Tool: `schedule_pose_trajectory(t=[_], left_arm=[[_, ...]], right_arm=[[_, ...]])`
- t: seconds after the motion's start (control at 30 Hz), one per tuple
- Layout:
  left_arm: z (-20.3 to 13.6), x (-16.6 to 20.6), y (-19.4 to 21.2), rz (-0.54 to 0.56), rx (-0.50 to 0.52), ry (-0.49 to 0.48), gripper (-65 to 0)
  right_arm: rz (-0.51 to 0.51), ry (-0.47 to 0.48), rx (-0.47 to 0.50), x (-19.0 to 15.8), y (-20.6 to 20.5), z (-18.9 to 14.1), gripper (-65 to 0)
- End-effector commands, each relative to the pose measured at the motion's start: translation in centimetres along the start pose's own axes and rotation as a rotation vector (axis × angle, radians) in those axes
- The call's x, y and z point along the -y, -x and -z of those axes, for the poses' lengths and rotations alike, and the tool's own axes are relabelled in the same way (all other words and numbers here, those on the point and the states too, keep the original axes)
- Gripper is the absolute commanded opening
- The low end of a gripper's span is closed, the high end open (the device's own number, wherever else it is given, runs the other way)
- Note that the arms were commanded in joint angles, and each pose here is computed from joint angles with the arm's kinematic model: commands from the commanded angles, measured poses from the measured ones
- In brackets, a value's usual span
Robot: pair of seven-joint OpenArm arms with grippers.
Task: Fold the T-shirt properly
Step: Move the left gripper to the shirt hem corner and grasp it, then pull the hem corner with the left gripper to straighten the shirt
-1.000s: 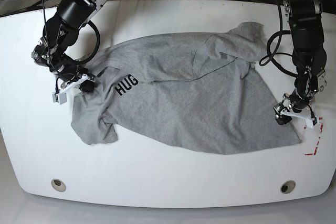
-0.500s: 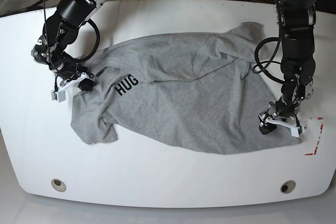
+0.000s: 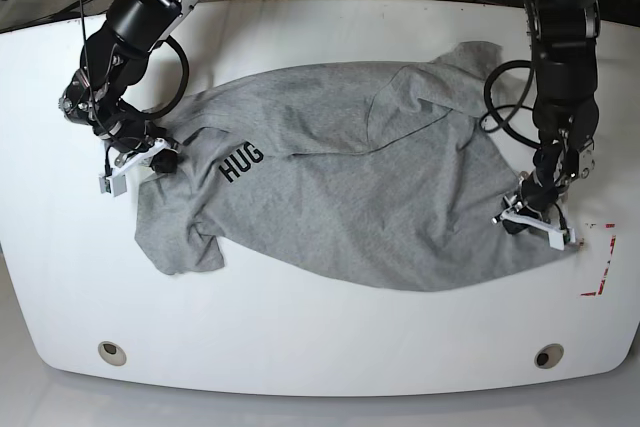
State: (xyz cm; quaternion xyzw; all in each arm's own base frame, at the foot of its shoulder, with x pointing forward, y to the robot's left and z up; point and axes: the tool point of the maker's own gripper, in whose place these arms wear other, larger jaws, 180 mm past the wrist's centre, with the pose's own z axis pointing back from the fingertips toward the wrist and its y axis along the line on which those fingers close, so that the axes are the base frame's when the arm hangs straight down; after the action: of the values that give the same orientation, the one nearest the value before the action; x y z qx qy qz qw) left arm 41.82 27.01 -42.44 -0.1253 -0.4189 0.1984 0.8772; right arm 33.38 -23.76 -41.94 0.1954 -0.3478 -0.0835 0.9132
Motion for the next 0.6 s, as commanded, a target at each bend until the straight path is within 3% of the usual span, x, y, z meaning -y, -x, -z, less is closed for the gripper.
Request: schedule_pose_trajectory(t=[0.0,0.23,0.4,0.57], left_arm=[[-1.5,1.1,-3.1,0.074,0.071,0.023,-65.0],[-6.0,4.6,-5.1,0.245,0.144,0.112,-65.0],[-8.9,7.4,-7.5,0.401,0.175,0.142,-65.0],[-14.5,10.0,-14.3,0.483,0.366,0.132,-65.0]], right_arm=[[-0.07,-0.003,0.052,-0.2,-3.1,-0.6,-65.0],[-0.184,0.012,0.143,-1.5,-8.5,-2.1,-65.0],[-0.317,-0.012,0.134,-3.8,-12.4,-1.6,-65.0],[-0.386,-0.006,0.238,-5.5,-18.9,-3.4,-65.0]])
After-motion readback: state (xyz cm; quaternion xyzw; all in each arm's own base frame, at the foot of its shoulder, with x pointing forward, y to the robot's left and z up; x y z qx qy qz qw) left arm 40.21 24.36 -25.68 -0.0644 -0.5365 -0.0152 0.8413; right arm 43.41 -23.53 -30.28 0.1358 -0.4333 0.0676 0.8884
